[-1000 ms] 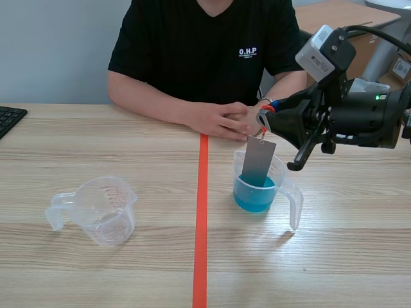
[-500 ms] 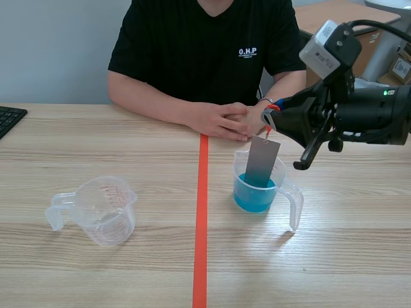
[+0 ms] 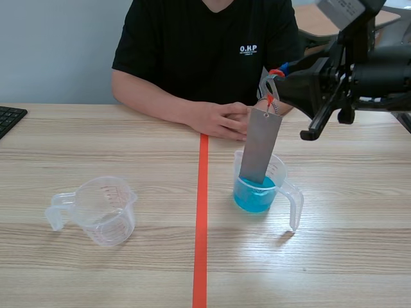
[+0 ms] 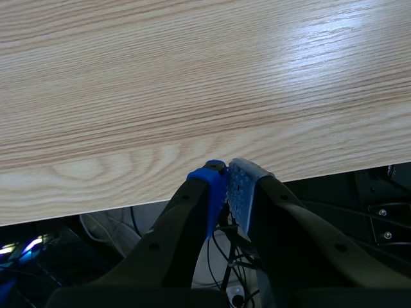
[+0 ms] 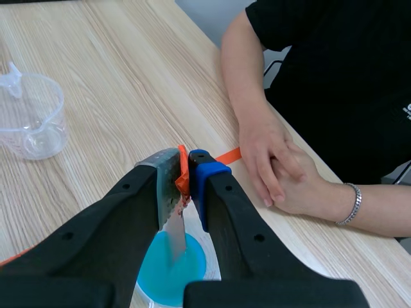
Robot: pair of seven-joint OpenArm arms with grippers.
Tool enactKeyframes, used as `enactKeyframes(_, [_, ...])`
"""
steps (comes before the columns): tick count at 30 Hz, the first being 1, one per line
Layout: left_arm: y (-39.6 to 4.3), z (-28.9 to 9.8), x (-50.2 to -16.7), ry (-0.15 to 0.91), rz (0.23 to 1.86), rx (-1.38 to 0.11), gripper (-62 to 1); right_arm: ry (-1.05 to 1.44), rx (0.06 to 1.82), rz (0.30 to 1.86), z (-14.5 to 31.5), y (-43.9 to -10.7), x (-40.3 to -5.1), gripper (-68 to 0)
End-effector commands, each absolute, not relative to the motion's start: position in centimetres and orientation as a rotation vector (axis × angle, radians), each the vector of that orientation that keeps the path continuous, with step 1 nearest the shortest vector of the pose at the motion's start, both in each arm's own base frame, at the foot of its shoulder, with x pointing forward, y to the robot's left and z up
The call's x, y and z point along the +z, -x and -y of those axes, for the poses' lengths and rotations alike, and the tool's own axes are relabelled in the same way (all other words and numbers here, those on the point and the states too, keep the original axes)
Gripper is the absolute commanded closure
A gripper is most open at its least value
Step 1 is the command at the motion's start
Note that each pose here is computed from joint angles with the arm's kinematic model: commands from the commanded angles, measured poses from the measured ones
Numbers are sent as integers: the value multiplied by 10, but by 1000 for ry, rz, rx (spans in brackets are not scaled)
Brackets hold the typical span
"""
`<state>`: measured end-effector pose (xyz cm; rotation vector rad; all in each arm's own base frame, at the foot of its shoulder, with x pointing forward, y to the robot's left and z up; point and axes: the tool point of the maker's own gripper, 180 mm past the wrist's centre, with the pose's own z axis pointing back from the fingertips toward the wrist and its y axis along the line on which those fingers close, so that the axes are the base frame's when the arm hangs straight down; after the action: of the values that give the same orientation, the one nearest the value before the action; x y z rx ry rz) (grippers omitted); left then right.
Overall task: Do the redox reaction experiment.
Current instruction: 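Hold the plate still in the solution, then raise the plate and point at it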
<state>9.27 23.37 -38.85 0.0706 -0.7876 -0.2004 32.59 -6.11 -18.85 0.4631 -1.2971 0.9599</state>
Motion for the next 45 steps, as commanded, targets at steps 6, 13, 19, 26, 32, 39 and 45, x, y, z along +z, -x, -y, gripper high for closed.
enactKeyframes(6, [-94,-232,-387,-64,797,-199,-51,-465,973,1341,61,-323,-161,-17])
enactKeyframes(13, [-94,-231,-387,-58,795,-201,-51,-472,957,1344,65,-320,-147,-17])
enactKeyframes(19, [-94,-231,-387,-58,796,-204,-51,-479,953,1347,66,-316,-138,-17])
enactKeyframes(26, [-98,-232,-384,-55,808,-222,-51,-490,955,1345,65,-311,-129,-17])
enactKeyframes(32, [-95,-229,-386,-39,794,-226,-51,-489,948,1344,69,-310,-123,-17])
enactKeyframes(39, [-106,-233,-378,-35,829,-301,-51,-476,924,1366,78,-312,-115,-17])
enactKeyframes(45, [-142,-237,-355,-32,929,-454,-51,-464,916,1377,82,-314,-112,-17])
